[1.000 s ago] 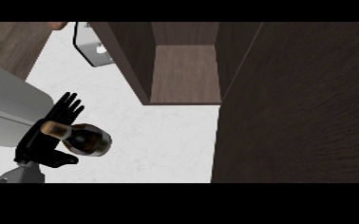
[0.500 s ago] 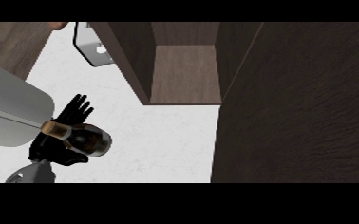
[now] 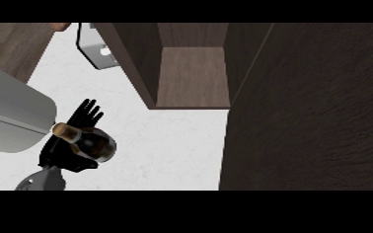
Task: Pick up the wine, place it into the cabinet and close the cabinet
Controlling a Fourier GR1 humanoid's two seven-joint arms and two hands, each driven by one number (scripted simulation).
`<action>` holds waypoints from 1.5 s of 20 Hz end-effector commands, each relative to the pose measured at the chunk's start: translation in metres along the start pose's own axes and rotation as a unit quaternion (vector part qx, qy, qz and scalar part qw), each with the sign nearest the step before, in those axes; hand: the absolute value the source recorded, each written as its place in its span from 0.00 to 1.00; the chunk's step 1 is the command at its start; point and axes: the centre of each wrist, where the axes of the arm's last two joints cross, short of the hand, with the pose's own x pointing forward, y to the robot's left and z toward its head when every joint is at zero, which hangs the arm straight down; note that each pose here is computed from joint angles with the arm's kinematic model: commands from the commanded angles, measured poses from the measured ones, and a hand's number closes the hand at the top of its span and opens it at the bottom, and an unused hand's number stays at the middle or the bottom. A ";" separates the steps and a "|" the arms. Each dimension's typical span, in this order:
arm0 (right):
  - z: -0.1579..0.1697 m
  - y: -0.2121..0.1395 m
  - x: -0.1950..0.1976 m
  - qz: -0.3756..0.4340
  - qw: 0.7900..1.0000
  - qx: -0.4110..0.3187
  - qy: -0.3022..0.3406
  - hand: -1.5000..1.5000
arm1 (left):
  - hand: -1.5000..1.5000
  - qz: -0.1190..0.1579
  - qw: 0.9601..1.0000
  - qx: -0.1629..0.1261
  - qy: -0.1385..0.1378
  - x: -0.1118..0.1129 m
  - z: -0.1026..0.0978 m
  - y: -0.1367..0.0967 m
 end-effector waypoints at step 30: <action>0.025 -0.007 0.003 -0.029 0.999 0.000 -0.024 0.00 | 1.00 -0.136 0.947 0.096 -0.274 0.014 0.018 -0.041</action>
